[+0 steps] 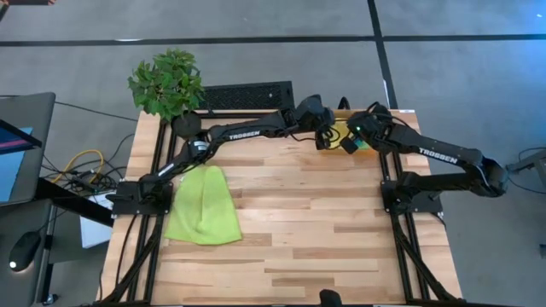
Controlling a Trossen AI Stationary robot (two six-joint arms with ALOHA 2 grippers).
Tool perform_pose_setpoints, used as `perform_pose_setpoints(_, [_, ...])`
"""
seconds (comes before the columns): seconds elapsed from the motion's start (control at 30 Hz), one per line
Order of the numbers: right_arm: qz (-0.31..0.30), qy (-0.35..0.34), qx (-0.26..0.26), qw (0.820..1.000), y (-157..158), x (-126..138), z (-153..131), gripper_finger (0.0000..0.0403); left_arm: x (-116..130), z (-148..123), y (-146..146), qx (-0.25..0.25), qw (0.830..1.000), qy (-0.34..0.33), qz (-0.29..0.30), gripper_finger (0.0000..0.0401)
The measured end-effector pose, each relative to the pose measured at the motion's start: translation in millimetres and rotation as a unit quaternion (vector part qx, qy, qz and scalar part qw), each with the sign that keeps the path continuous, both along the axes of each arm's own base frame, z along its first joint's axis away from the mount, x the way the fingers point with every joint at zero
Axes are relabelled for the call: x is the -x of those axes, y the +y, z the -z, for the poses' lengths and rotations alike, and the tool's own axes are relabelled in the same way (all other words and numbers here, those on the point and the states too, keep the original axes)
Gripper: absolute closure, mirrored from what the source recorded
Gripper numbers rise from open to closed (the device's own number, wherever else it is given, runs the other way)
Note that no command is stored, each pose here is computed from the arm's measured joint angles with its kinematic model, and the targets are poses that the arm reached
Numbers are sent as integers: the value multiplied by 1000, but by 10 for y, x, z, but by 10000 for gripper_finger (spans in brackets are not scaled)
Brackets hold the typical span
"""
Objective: Fold microfiber towels
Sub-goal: Put the yellow microfiber towel into the orange bin, then fold the light green microfiber towel
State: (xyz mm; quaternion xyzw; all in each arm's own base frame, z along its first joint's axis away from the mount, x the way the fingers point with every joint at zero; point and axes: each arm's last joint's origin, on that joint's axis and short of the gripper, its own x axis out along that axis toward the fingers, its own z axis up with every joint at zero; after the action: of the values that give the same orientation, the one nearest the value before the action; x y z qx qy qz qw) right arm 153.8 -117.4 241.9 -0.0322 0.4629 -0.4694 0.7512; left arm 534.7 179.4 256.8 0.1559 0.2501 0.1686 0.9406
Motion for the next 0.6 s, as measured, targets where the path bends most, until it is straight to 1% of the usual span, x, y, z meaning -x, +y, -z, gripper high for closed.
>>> perform_pose_setpoints(0.13, [5,10,-7,1000,-39,-23,49,358,-17,37,27,-13,1000,-3,-24,388])
perform_pose_setpoints(0.2, [9,17,-10,1000,-53,-21,70,355,-33,58,44,-27,999,-4,-36,373])
perform_pose_setpoints(0.3, [12,21,-11,1000,-71,-34,90,345,-32,97,62,-26,999,3,-46,345])
perform_pose_setpoints(0.37, [14,21,-12,1000,-83,-28,94,336,-32,95,66,-25,999,2,-43,324])
perform_pose_setpoints(0.47, [16,21,-11,1000,-98,-19,92,314,-27,107,75,-23,999,3,-42,292])
perform_pose_setpoints(0.6, [20,17,-8,1000,-124,-11,85,268,-22,105,91,-24,999,2,-48,252])
